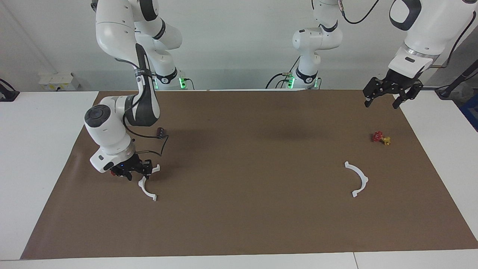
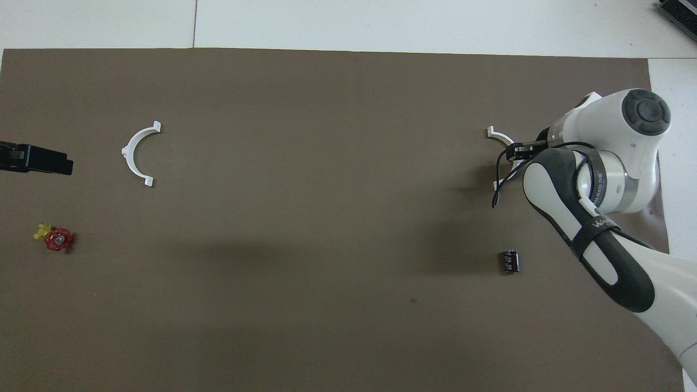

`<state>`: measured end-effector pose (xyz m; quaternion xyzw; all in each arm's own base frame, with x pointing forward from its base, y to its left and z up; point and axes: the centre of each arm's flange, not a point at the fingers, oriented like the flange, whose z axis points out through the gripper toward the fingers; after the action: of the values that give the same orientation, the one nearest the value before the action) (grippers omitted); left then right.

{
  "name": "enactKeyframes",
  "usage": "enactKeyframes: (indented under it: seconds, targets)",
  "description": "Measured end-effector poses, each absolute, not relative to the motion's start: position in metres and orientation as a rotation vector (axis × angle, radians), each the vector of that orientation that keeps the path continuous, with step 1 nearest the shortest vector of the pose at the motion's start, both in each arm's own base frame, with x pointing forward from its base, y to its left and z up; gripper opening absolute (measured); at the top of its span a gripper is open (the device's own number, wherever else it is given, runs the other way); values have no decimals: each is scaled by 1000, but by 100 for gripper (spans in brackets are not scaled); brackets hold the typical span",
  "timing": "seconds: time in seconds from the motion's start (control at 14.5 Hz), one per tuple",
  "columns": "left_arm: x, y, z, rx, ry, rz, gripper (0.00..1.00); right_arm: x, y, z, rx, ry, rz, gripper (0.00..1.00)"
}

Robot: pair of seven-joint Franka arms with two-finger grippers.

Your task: Assemble drain pipe with both arms

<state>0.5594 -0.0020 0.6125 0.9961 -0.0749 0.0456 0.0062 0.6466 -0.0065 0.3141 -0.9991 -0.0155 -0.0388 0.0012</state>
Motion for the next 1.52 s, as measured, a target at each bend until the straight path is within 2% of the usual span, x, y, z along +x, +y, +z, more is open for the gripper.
enactKeyframes:
  seconds: [0.28, 0.41, 0.62, 0.69, 0.9, 0.97, 1.03, 1.1, 1.52]
  targets:
    - [574, 1, 573, 3118, -220, 159, 100, 641, -10, 304, -3138, -40, -95, 56]
    - [586, 7, 553, 3119, -204, 161, 100, 639, -20, 301, -3139, -13, -85, 44]
    - [607, 10, 517, 3119, -195, 159, 100, 636, -23, 296, -3136, 24, -68, 39]
    - [613, 11, 506, 3119, -193, 155, 100, 635, -20, 295, -3134, 45, -63, 34]
    - [624, 17, 468, 3120, -173, 168, 100, 635, -15, 293, -3132, 62, -58, 31]
    - [625, 19, 455, 3121, -166, 162, 100, 635, -14, 293, -3132, 61, -58, 26]
    - [625, 21, 444, 3121, -162, 146, 100, 635, -12, 293, -3132, 56, -58, 13]
    - [626, 21, 434, 3120, -161, 133, 100, 635, -9, 293, -3131, 49, -59, 7]
    - [643, 27, 370, 3120, -146, 107, 100, 643, 19, 306, -3129, 3, -108, 7]
